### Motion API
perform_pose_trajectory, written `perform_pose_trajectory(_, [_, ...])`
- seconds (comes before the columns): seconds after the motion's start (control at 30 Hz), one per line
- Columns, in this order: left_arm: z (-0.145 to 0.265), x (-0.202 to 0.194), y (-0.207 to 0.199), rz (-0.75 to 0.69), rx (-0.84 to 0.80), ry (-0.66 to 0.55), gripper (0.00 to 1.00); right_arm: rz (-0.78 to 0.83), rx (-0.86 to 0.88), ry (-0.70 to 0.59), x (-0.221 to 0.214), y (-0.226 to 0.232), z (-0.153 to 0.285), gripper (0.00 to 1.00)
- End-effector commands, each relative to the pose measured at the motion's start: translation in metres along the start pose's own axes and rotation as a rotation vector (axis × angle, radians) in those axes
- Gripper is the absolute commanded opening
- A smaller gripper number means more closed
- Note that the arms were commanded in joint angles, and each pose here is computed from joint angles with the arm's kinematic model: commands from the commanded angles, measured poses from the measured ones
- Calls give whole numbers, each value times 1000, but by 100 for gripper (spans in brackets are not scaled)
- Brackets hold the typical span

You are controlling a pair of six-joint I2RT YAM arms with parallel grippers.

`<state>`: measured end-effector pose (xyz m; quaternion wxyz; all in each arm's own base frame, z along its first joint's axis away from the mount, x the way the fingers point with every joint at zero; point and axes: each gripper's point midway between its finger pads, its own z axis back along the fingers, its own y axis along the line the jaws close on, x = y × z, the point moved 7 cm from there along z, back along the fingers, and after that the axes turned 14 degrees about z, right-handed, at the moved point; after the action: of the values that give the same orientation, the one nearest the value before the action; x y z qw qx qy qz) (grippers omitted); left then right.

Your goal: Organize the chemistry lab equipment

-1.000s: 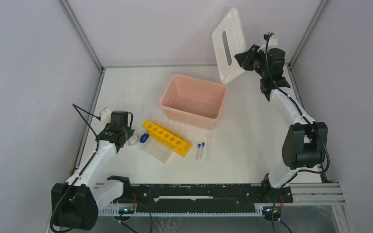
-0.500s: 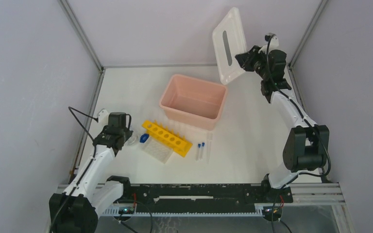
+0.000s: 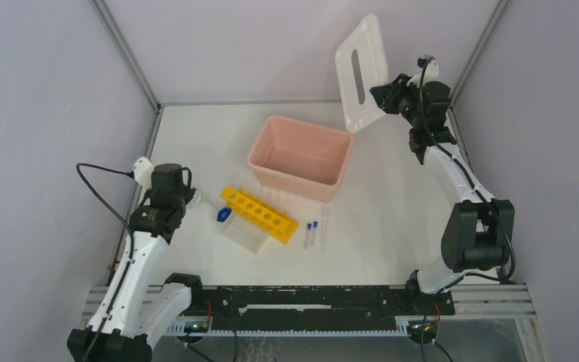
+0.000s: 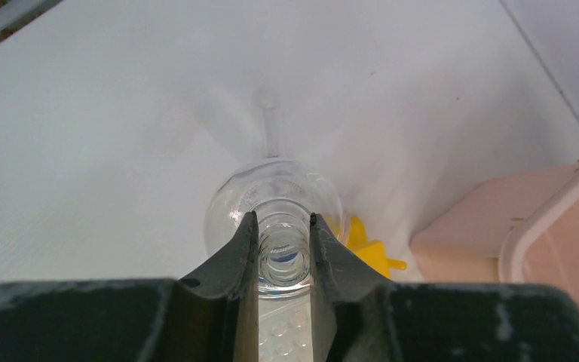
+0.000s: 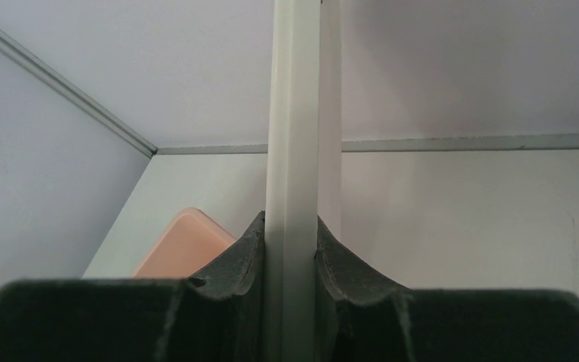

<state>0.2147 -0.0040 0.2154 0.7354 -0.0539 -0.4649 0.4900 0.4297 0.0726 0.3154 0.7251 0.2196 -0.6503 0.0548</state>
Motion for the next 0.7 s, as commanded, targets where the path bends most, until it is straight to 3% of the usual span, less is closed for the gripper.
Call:
perform_pose_trajectory(0.0, [20,31,-24,36,-86,-81,0,40,28,-162,48,15,19,0])
perform_pose_trajectory(0.67, [65,40,-137,-20,-358,-21,0,11,-68,-188,52,-5,50,0])
